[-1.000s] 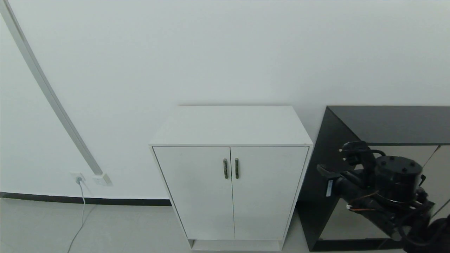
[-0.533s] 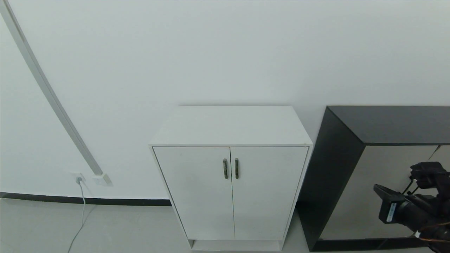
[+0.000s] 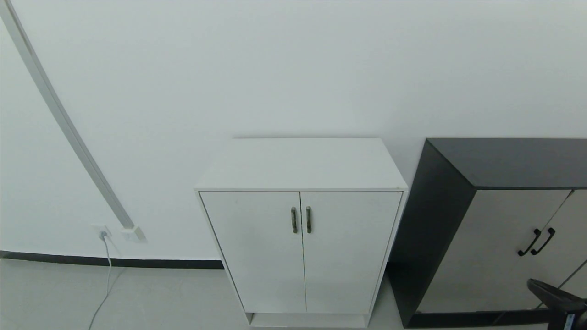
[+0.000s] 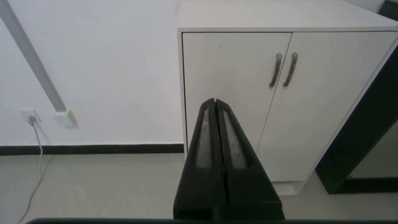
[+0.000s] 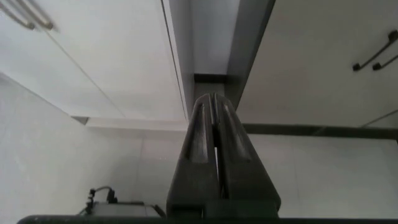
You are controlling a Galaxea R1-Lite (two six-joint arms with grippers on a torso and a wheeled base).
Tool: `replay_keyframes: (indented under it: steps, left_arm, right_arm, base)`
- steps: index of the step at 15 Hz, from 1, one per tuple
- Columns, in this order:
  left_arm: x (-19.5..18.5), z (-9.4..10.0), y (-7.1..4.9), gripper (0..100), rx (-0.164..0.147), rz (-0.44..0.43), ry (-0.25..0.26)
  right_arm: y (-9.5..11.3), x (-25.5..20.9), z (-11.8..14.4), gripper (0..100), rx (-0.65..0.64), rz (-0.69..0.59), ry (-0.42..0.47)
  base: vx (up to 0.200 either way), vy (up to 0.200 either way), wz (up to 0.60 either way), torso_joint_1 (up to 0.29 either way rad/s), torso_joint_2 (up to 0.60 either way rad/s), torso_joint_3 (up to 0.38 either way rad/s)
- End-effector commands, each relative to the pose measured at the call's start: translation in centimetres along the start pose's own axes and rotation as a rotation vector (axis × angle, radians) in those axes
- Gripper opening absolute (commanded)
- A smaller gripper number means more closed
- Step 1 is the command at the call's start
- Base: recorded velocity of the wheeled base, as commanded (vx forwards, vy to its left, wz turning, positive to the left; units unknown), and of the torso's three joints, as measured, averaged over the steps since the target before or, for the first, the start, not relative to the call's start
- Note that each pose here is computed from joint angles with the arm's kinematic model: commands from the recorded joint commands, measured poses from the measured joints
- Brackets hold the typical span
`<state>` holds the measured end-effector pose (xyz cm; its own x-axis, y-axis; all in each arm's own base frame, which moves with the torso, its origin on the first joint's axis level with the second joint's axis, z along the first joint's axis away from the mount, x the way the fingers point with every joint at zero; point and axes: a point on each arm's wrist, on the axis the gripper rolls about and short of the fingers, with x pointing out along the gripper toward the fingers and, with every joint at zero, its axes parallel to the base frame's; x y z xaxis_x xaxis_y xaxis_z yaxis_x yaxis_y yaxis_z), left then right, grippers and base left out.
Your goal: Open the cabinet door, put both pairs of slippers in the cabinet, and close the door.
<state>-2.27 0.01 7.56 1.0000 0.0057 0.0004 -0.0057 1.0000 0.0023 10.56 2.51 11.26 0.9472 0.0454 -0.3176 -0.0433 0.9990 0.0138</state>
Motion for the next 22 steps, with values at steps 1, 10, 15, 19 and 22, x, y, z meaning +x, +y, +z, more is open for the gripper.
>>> replay_keyframes:
  steps: [1,10,15,19,22]
  left_arm:
    - [0.0,0.0,0.0,0,-0.001,0.0,0.0]
    - [0.0,0.0,0.0,0,-0.002,0.0,0.0]
    - [0.0,0.0,0.0,0,-0.001,0.0,0.0]
    - [0.0,0.0,0.0,0,0.001,0.0,0.0]
    - [0.0,0.0,0.0,0,0.001,0.0,0.0]
  right_arm:
    - [-0.8,-3.6,-0.6,0,0.007,0.015,-0.074]
    - [-2.4,-9.1,-6.1,0,-0.02,0.111,-0.061]
    - [-2.4,-9.3,-5.7,0,-0.036,0.198,-0.091]
    - [-2.4,-9.4,-6.6,0,-0.055,0.258,-0.078]
    - [-2.4,-9.4,-6.6,0,-0.041,0.188,-0.082]
  base:
    - [0.0,0.0,0.0,0.0,0.0,0.0]
    - [0.0,0.0,0.0,0.0,0.0,0.0]
    - [0.0,0.0,0.0,0.0,0.0,0.0]
    - [0.0,0.0,0.0,0.0,0.0,0.0]
    - [0.0,0.0,0.0,0.0,0.0,0.0]
